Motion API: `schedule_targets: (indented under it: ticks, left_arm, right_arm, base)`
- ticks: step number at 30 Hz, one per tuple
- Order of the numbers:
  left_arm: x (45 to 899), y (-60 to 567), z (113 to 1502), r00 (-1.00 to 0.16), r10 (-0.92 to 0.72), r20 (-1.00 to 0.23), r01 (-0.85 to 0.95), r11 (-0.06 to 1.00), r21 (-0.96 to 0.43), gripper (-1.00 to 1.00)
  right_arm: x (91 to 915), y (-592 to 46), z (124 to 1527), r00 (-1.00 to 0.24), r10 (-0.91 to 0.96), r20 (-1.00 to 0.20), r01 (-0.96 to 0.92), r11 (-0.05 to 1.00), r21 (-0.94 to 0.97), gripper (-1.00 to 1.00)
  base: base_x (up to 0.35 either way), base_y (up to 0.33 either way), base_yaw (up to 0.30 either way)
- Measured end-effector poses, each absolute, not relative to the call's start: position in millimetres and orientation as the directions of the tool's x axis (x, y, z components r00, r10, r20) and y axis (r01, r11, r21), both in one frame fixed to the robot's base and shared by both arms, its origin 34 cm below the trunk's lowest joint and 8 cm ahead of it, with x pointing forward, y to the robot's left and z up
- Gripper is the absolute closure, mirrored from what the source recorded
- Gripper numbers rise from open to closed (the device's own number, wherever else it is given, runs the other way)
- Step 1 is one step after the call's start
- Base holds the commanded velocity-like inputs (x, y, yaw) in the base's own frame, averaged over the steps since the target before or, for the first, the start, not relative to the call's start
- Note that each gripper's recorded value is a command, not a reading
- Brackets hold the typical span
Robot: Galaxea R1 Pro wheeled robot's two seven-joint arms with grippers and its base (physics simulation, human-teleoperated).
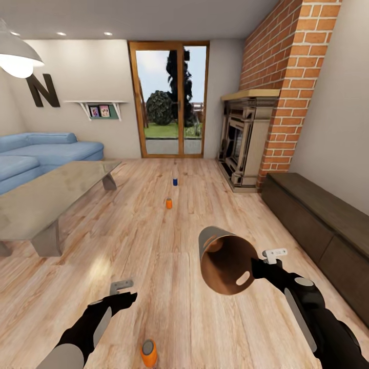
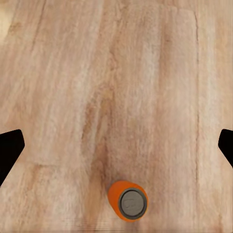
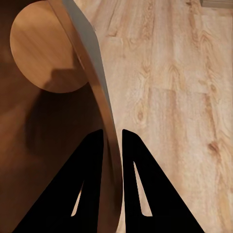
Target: Put the three can of soda from the living room inside the tash can in the kitchen.
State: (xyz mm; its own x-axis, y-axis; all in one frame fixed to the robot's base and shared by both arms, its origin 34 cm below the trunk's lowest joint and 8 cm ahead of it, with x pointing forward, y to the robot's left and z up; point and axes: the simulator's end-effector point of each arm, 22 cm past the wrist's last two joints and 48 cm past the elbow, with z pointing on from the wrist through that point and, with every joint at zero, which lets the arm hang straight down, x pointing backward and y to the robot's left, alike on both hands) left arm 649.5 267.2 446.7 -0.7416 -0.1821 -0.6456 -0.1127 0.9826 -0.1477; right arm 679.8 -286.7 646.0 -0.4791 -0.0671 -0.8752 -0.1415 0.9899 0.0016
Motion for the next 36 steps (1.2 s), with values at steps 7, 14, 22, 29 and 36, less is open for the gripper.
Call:
schedule_targets:
  ticks: [7, 14, 22, 29, 36]
  left_arm:
    - [644.2, 259.5, 428.3, -0.752, -0.154, -0.641, -0.085, 0.987, -0.137, -1.0]
    - [629.3, 239.4, 397.3, -0.782, -0.132, -0.61, -0.056, 0.988, -0.143, -1.0]
    - [620.2, 226.4, 372.8, -0.793, -0.134, -0.594, -0.046, 0.986, -0.161, -1.0]
    - [616.6, 224.2, 357.2, -0.793, -0.134, -0.594, -0.044, 0.985, -0.164, -1.0]
    - [613.4, 218.9, 340.1, -0.79, -0.104, -0.604, -0.015, 0.988, -0.151, -1.0]
  right_arm:
    - [676.8, -283.8, 630.8, -0.479, -0.072, -0.875, -0.148, 0.989, 0.0, 1.0]
    - [673.8, -283.1, 611.9, -0.484, -0.073, -0.872, -0.149, 0.989, 0.0, 1.0]
    - [669.5, -282.0, 590.0, -0.49, -0.074, -0.868, -0.151, 0.988, 0.002, 1.0]
    - [665.7, -281.4, 573.9, -0.491, -0.074, -0.868, -0.153, 0.988, 0.002, 1.0]
    - [661.8, -272.3, 553.7, -0.497, -0.063, -0.865, -0.156, 0.988, 0.018, 1.0]
  base:
    - [0.0, 0.0, 0.0]
    - [0.0, 0.0, 0.0]
    - [0.0, 0.0, 0.0]
    - [0.0, 0.0, 0.0]
    - [0.0, 0.0, 0.0]
